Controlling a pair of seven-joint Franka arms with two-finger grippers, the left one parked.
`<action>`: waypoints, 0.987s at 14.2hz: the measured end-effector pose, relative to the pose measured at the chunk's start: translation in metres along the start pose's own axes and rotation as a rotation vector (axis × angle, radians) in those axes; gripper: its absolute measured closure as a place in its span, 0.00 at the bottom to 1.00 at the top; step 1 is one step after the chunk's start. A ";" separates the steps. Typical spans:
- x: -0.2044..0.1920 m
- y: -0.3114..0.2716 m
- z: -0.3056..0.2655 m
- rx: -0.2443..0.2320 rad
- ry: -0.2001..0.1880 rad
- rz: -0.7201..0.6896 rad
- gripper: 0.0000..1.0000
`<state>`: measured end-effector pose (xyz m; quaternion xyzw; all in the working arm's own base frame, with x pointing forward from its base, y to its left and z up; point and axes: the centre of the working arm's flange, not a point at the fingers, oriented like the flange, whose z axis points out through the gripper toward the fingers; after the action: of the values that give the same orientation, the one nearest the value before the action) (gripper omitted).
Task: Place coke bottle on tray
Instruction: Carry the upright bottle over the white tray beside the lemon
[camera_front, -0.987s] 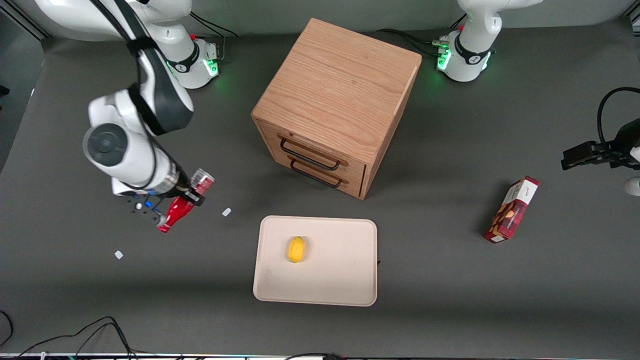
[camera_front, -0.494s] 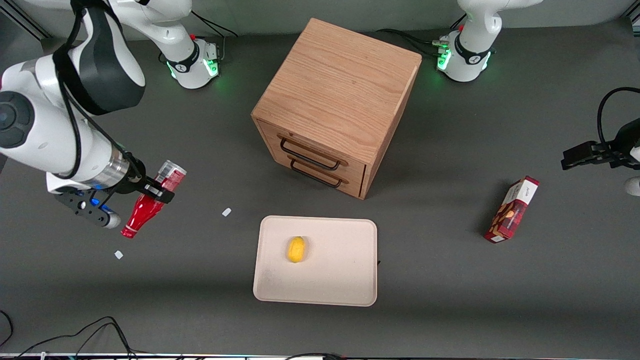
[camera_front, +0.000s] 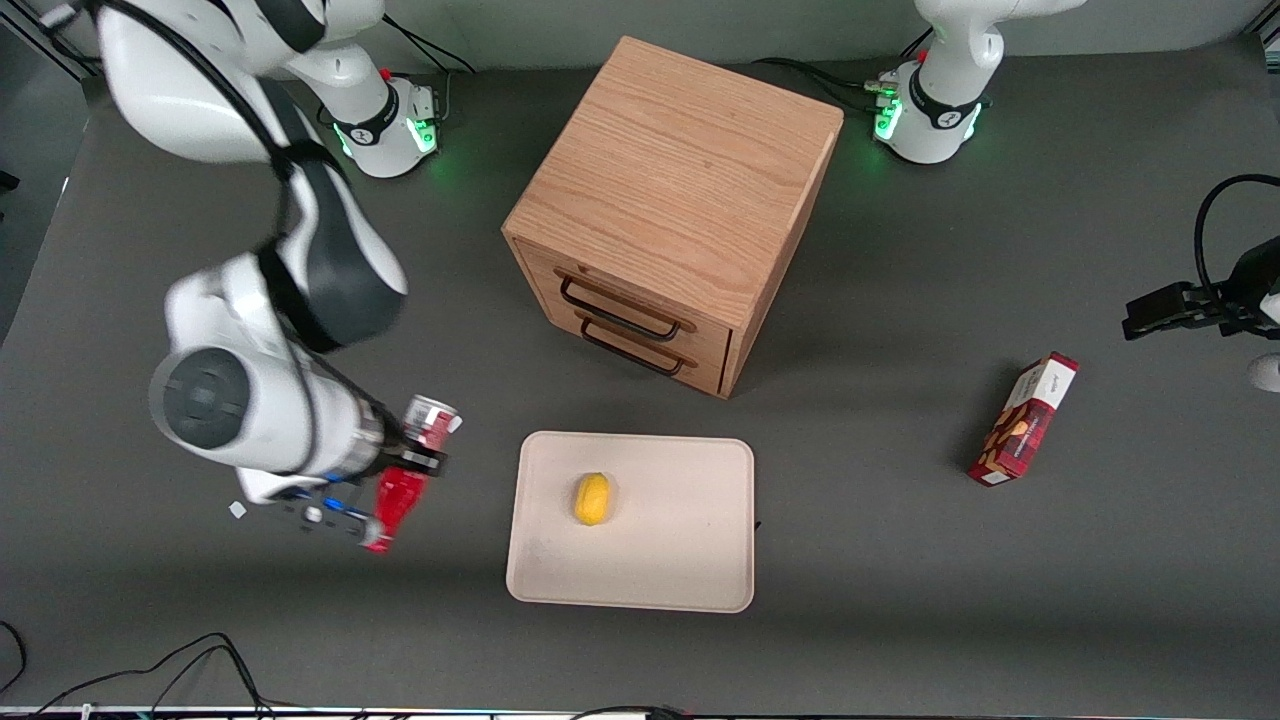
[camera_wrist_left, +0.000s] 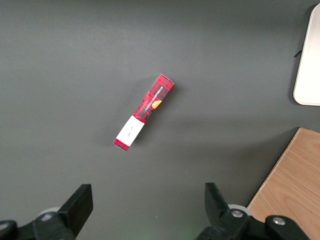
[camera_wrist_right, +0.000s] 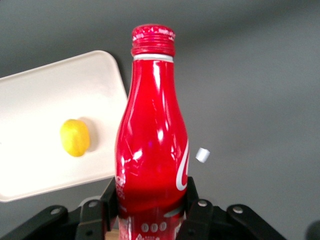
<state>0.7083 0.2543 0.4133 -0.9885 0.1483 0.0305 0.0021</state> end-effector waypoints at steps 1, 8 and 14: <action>0.002 -0.016 0.024 0.009 0.015 -0.022 0.46; 0.014 -0.053 0.140 0.036 0.057 -0.106 0.46; 0.005 -0.063 0.184 0.002 0.035 -0.206 0.46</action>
<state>0.7208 0.3151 0.2290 -0.9989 0.0458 0.0126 0.0036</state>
